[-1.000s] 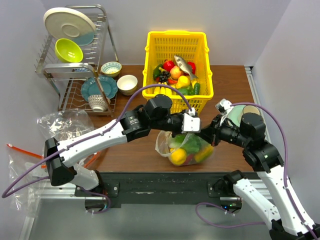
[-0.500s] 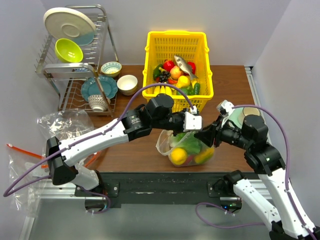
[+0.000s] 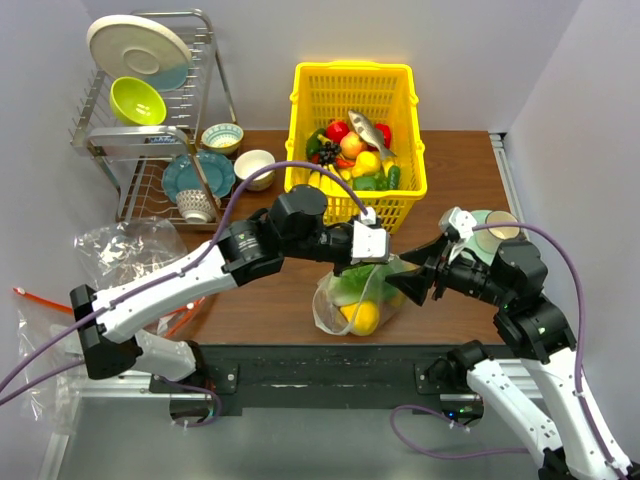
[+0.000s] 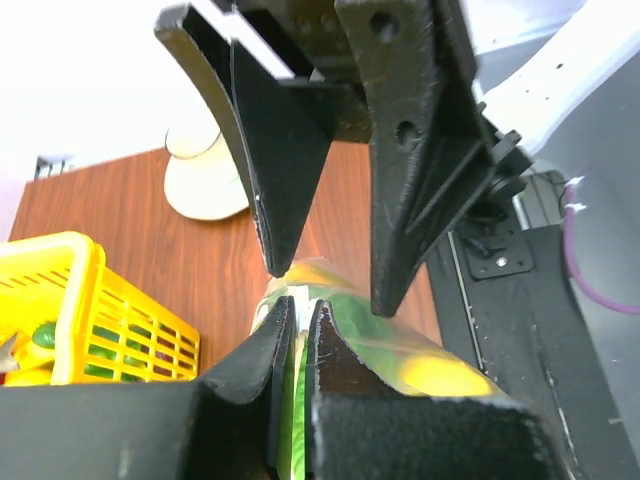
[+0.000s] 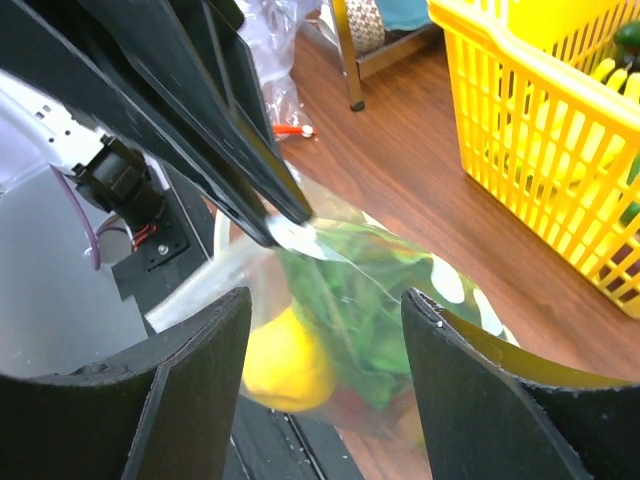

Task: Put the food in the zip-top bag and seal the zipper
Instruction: Zip the zipper food storage bag at the center of the board.

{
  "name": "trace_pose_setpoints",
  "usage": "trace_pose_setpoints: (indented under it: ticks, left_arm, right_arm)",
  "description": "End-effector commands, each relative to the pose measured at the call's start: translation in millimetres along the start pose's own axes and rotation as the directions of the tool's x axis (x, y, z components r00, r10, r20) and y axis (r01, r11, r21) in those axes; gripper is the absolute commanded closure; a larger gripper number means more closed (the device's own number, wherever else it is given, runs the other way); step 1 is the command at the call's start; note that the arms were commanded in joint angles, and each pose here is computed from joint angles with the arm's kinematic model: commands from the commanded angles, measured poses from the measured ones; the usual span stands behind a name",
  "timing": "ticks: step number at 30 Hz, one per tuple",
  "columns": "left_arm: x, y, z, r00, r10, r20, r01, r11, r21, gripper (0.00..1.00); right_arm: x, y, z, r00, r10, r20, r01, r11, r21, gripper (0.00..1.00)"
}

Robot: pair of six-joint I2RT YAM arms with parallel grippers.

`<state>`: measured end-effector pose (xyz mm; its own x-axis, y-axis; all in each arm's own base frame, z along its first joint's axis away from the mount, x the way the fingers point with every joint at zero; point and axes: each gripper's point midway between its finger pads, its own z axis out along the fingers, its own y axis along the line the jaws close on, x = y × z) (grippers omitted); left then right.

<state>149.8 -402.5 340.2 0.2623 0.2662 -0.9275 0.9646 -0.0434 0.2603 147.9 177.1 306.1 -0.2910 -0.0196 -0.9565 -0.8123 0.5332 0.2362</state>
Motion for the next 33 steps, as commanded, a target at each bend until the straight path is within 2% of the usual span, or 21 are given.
trace_pose_setpoints:
  ticks: [1, 11, 14, 19, 27, 33]
  left_arm:
    - [-78, -5, -32, 0.970, 0.069, 0.231, -0.071, 0.997, 0.000, 1.00]
    - [-88, -14, -47, 0.961, 0.068, 0.267, -0.074, 0.997, 0.012, 1.00]
    - [-91, -17, -48, 0.958, 0.066, 0.279, -0.075, 0.997, 0.023, 1.00]
    - [-92, -22, -49, 0.954, 0.053, 0.297, -0.070, 0.996, 0.048, 1.00]
    - [-94, -31, -49, 0.948, 0.046, 0.315, -0.080, 0.992, 0.095, 1.00]
    - [-93, -31, -47, 0.949, 0.043, 0.311, -0.077, 0.992, 0.098, 1.00]
  right_arm:
    - [-17, 11, -3, 0.994, -0.081, 0.071, 0.085, 0.995, -0.049, 0.35]
    - [-31, 25, -7, 0.990, -0.104, 0.096, 0.115, 0.987, -0.110, 0.39]
    - [-33, 34, -8, 0.987, -0.118, 0.105, 0.134, 0.979, -0.156, 0.45]
    - [-39, 56, -12, 0.983, -0.120, 0.137, 0.154, 0.948, -0.279, 0.45]
    - [-43, 56, -8, 0.983, -0.124, 0.136, 0.159, 0.942, -0.296, 0.54]
    - [-46, 53, -3, 0.984, -0.111, 0.138, 0.148, 0.944, -0.294, 0.54]
